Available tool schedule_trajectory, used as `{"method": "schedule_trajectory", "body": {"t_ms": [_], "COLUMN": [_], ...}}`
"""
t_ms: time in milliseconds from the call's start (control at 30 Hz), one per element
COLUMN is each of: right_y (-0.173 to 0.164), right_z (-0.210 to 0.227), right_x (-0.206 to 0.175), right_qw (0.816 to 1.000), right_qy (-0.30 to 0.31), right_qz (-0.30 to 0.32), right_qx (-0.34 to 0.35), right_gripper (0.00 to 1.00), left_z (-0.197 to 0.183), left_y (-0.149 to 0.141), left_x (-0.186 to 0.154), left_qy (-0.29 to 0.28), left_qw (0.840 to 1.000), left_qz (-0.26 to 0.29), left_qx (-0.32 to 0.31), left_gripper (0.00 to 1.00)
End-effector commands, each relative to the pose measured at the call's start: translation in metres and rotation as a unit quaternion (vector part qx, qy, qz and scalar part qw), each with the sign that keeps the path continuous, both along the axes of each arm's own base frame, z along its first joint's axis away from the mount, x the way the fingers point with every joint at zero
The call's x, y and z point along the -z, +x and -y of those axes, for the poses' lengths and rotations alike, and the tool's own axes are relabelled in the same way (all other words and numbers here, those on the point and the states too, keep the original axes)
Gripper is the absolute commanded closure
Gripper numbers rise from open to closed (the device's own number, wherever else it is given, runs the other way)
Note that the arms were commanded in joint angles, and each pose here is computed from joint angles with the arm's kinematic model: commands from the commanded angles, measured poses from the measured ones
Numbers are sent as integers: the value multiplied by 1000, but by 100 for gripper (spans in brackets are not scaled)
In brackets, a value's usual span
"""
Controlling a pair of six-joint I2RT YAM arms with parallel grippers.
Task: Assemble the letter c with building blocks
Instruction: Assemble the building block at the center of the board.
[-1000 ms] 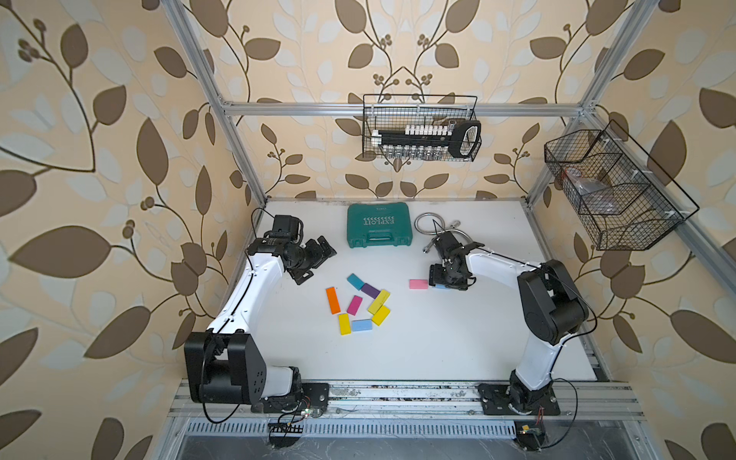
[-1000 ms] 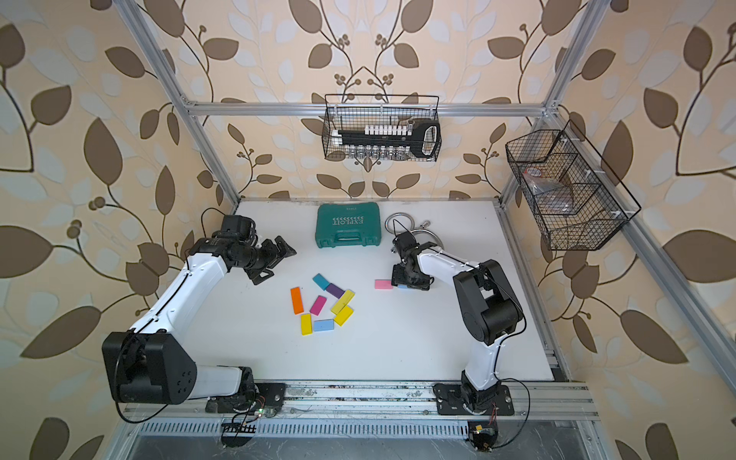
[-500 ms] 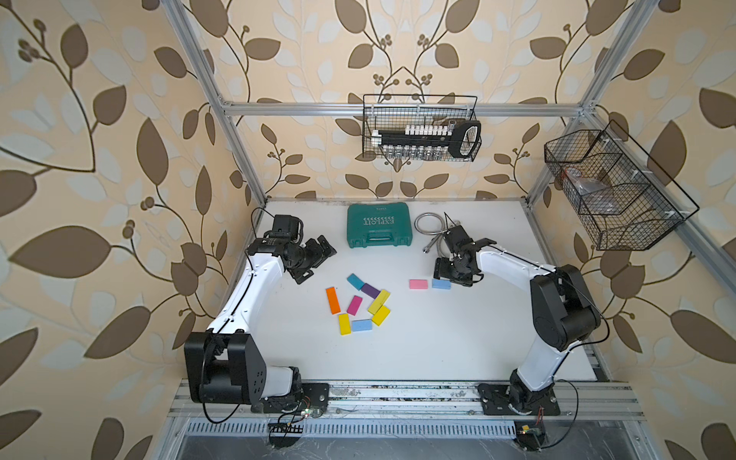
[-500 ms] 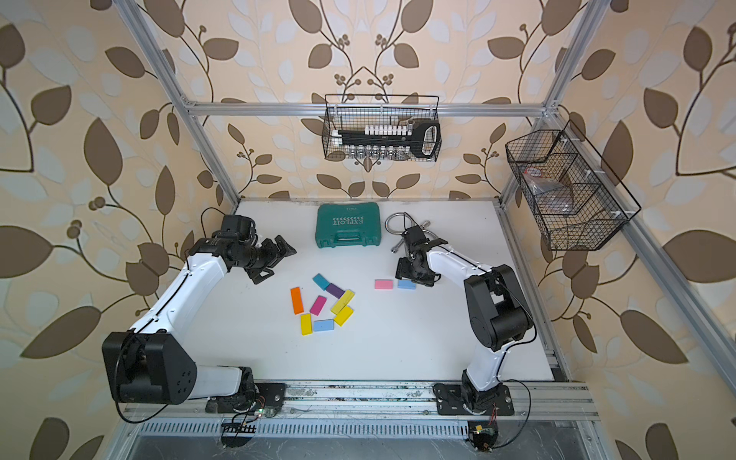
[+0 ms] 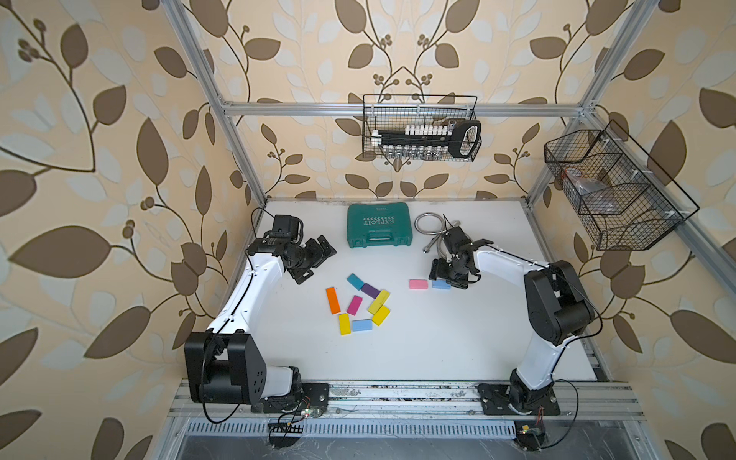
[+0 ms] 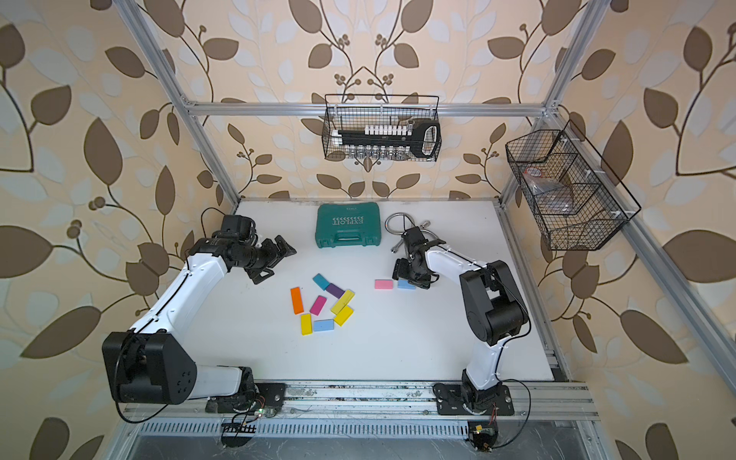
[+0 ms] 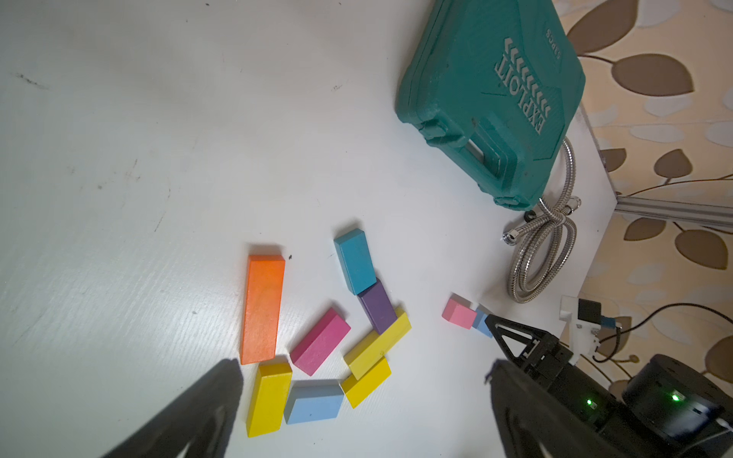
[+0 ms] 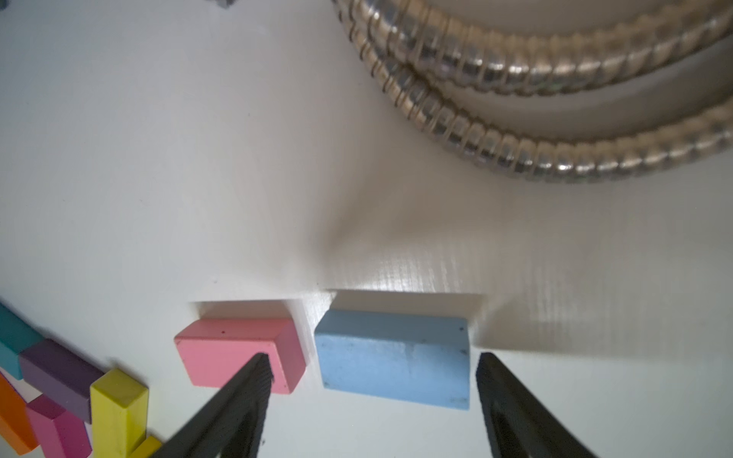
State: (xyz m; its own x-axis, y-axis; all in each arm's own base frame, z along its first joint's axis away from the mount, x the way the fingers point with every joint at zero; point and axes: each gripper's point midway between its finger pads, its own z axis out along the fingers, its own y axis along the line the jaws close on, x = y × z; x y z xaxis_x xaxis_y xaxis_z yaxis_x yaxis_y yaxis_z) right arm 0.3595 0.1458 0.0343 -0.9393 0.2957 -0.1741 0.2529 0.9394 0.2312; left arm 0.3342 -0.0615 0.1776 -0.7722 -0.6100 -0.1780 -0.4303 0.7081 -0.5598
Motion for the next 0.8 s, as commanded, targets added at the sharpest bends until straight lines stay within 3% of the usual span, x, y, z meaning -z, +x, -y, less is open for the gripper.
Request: {"method": "schedule_trajectory", "body": {"t_ms": [0,767], "right_y": [6,18], "right_z": [-4,-10], "right_x": [0,2], "right_qw": [1000,1000], "right_qy": [11,22], "right_qz": [1,7], "right_qx": [5,-3], "right_gripper": [20,20], "left_z": [3,3], "left_y": [0,0], "left_x": [-5,-3], "left_qy": [-6,-7], "left_qw": [1000,1000], "left_qz": [9,9], "left_qx": [1,1], "left_gripper": [1,1]}}
